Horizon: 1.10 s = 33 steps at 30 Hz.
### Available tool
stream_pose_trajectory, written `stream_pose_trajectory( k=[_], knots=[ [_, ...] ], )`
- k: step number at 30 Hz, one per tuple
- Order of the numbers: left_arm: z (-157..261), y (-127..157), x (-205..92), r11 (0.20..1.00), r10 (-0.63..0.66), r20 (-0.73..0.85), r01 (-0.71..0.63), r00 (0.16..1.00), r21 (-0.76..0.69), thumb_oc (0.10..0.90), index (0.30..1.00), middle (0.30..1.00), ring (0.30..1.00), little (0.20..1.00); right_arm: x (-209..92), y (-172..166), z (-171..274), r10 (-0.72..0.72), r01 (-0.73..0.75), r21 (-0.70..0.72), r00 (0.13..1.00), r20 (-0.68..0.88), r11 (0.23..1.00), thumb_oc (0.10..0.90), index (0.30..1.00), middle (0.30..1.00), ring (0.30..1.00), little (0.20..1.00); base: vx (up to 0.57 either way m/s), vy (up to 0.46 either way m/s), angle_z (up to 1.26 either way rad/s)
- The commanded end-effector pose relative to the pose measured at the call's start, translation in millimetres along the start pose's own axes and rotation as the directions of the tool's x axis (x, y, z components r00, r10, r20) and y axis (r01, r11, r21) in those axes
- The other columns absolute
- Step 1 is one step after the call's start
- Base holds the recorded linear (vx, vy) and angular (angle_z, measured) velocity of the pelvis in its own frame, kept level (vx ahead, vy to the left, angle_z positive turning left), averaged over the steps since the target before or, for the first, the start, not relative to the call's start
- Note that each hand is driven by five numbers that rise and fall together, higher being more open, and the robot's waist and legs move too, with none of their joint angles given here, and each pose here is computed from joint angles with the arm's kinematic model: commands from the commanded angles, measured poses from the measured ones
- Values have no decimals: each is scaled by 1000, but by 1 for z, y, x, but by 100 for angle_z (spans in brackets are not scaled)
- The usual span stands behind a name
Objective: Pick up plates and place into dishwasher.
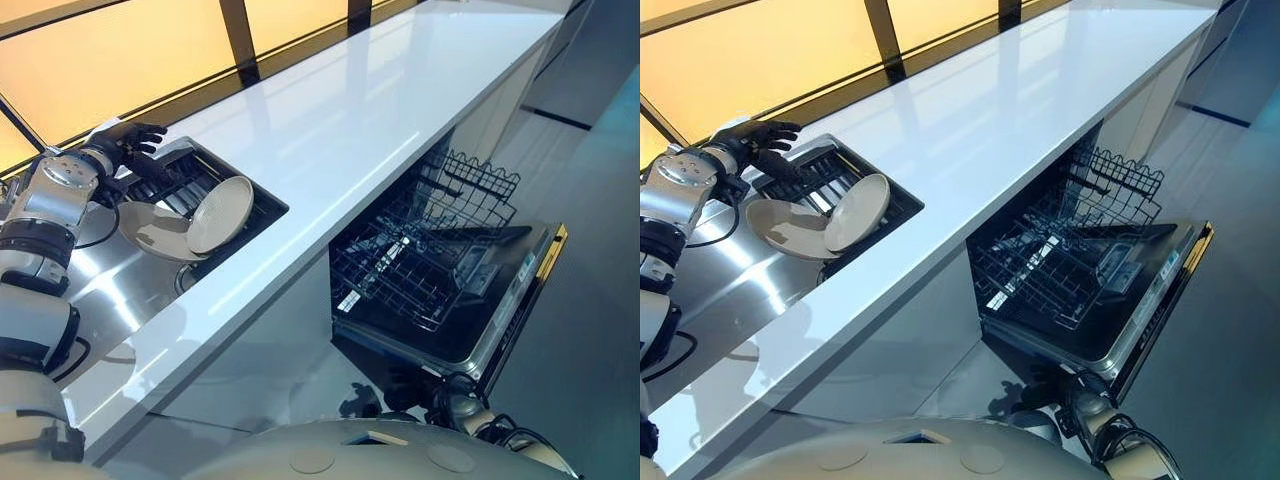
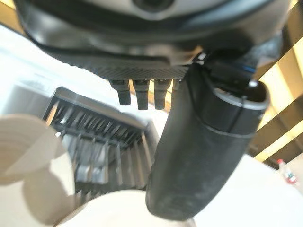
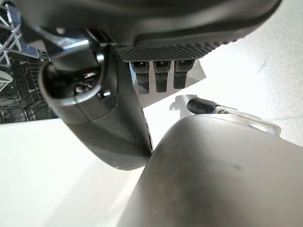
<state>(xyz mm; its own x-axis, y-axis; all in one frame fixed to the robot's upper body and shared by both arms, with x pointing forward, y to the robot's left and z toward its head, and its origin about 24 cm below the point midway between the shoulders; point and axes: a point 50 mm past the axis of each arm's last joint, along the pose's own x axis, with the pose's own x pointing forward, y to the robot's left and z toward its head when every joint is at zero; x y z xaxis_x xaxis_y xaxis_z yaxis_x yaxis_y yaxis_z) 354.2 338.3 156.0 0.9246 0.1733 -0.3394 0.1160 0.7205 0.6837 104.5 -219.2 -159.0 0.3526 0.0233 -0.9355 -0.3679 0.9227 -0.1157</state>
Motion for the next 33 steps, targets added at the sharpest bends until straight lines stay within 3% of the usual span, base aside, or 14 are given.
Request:
stream_pose_trajectory(
  k=[1,9,24,28,33],
  knots=[
    [27,58,-17,974,228,103,-226,968,-31,800,900,900,900,900,-13,-13,-48,-21,2,-116,986,-164,993,800,900,900,900,900,22,47,-8],
    [23,49,-13,949,303,132,-286,944,-129,800,900,900,900,900,-12,-11,-42,-15,2,-121,994,-109,993,800,900,900,900,900,12,20,-6],
    [42,48,-8,929,358,162,-333,920,-162,800,900,900,900,900,-9,-7,-27,-17,12,-115,999,-39,993,800,900,900,900,900,-10,-1,-7],
    [44,48,-7,927,352,160,-320,922,-197,800,900,900,900,900,-8,-6,-25,-21,18,-111,999,-27,994,800,900,900,900,900,0,0,0],
    [55,46,-6,938,255,188,-196,948,-285,800,900,900,900,900,-7,-7,-16,-28,29,-99,1000,13,995,800,900,900,900,900,-46,-18,0]
  ],
)
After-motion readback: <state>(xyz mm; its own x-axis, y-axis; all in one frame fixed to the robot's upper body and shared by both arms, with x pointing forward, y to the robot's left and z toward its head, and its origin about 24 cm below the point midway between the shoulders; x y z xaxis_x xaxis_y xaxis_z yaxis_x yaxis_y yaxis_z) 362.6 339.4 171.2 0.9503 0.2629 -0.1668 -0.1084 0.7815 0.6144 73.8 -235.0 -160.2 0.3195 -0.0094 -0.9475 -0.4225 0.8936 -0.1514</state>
